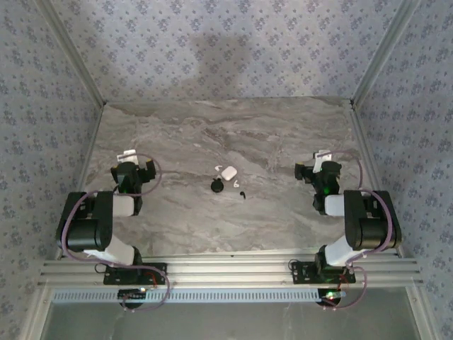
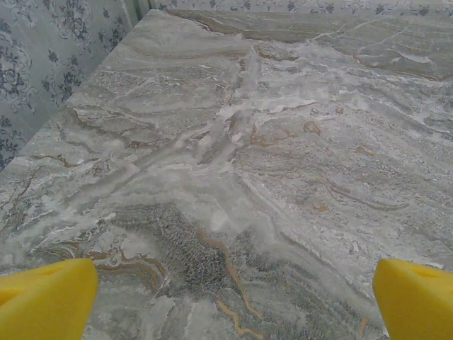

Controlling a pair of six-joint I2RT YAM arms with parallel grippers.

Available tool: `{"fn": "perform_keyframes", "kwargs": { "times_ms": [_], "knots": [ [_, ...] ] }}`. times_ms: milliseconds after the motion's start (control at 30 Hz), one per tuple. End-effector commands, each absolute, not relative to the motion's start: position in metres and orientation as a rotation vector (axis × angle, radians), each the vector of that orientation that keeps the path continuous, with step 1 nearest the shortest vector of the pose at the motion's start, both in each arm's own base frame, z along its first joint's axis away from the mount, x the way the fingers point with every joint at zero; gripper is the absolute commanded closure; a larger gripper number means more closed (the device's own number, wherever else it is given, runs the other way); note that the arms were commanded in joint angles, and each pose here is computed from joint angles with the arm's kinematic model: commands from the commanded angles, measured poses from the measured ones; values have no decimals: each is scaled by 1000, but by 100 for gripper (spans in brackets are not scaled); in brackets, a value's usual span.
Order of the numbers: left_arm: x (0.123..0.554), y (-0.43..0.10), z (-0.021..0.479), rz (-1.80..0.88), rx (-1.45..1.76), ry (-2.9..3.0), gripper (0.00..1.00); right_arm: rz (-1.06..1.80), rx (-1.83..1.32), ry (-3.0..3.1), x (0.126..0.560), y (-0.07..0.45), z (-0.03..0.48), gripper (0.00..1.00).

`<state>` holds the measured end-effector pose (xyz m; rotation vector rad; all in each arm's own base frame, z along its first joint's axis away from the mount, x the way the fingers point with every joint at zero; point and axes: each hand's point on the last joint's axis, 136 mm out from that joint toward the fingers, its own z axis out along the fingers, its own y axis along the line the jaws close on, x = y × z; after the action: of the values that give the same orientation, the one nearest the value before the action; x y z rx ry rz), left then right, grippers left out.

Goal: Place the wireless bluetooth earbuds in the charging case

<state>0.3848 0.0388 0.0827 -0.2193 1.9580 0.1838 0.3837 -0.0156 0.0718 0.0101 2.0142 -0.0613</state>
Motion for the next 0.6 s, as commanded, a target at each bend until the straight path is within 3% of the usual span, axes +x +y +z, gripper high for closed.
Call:
{"fn": "perform_keyframes", "kwargs": {
  "times_ms": [0, 567],
  "knots": [
    [391, 37, 93, 187, -219, 1919, 0, -56, 21, 1970, 392, -16, 85, 0],
    [391, 37, 92, 186, -219, 1921, 0, -53, 22, 1970, 392, -17, 85, 0]
  ]
}}
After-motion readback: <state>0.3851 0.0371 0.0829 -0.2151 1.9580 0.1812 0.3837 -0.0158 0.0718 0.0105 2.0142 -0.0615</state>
